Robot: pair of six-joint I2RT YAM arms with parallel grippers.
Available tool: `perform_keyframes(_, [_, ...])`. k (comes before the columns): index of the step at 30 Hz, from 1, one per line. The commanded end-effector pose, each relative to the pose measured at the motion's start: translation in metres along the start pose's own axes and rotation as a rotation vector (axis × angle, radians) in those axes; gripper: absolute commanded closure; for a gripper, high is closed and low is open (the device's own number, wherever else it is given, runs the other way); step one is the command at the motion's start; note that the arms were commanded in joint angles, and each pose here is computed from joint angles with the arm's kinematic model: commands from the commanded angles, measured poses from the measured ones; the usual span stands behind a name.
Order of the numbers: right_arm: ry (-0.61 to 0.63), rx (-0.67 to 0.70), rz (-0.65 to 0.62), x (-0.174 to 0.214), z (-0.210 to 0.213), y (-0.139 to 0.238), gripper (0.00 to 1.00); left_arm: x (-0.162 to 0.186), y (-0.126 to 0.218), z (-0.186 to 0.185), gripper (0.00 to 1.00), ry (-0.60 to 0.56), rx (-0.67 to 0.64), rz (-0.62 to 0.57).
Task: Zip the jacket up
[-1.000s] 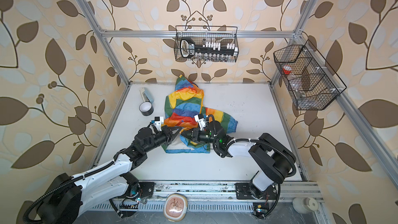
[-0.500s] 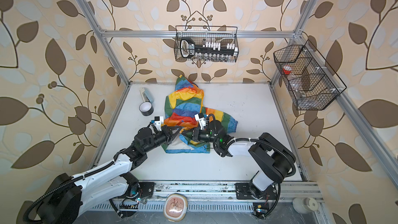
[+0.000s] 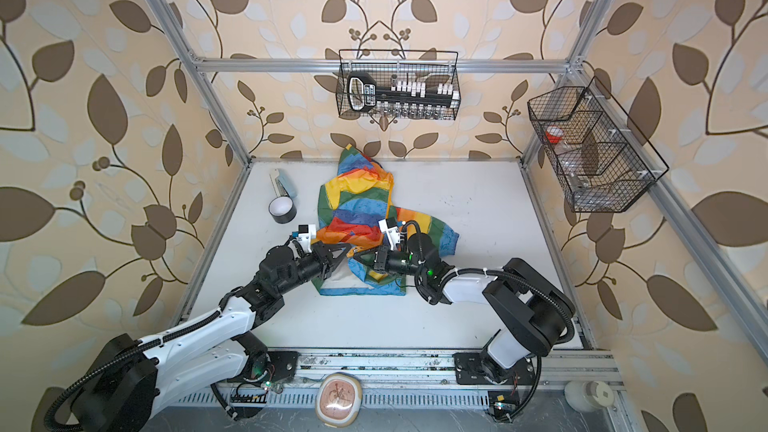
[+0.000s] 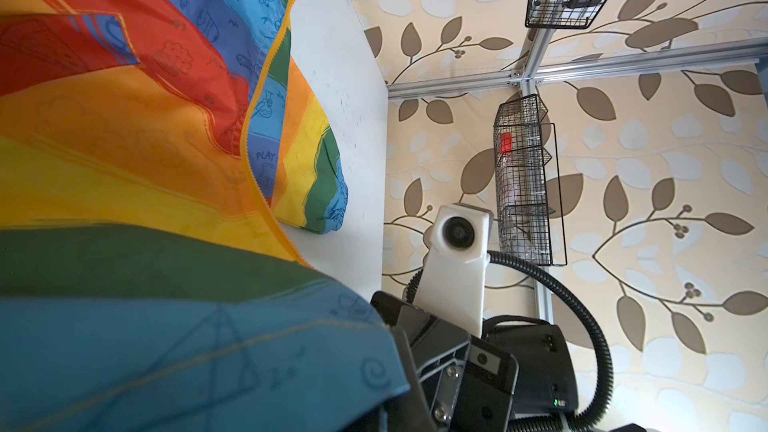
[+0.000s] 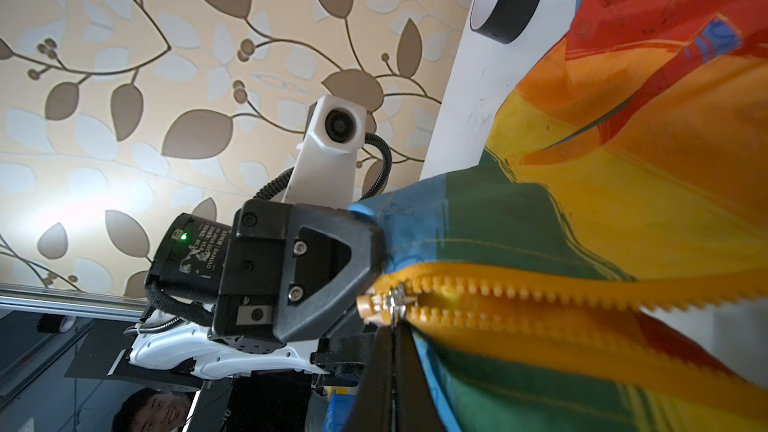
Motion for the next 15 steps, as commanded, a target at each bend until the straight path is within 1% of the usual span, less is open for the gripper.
perform_keyframes(1, [-0.012,-0.010,-0.015,-0.0026,0.0007,0.0057,0.96,-0.0030,0.0031,-0.0243,1.00,-0.025,0.087,-0.004])
perform_keyframes(7, [-0.016,0.001,-0.022,-0.0053,-0.0041,0.0084,0.97,-0.0017,0.0044,-0.0232,1.00,-0.025,0.081,0.001])
perform_keyframes(15, [-0.007,0.002,-0.026,-0.0096,-0.0006,0.0099,1.00,0.0000,0.0046,-0.0213,1.00,-0.022,0.076,0.009])
Point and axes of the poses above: each gripper's point midway between its finger pads, its own y axis back along the fingers, its own z axis along the line the jaws close on, x = y × z, the point moved 2 cm from there along y, back along the fingers, and after that the axes turned 14 degrees about -y, right-handed, at the moved point
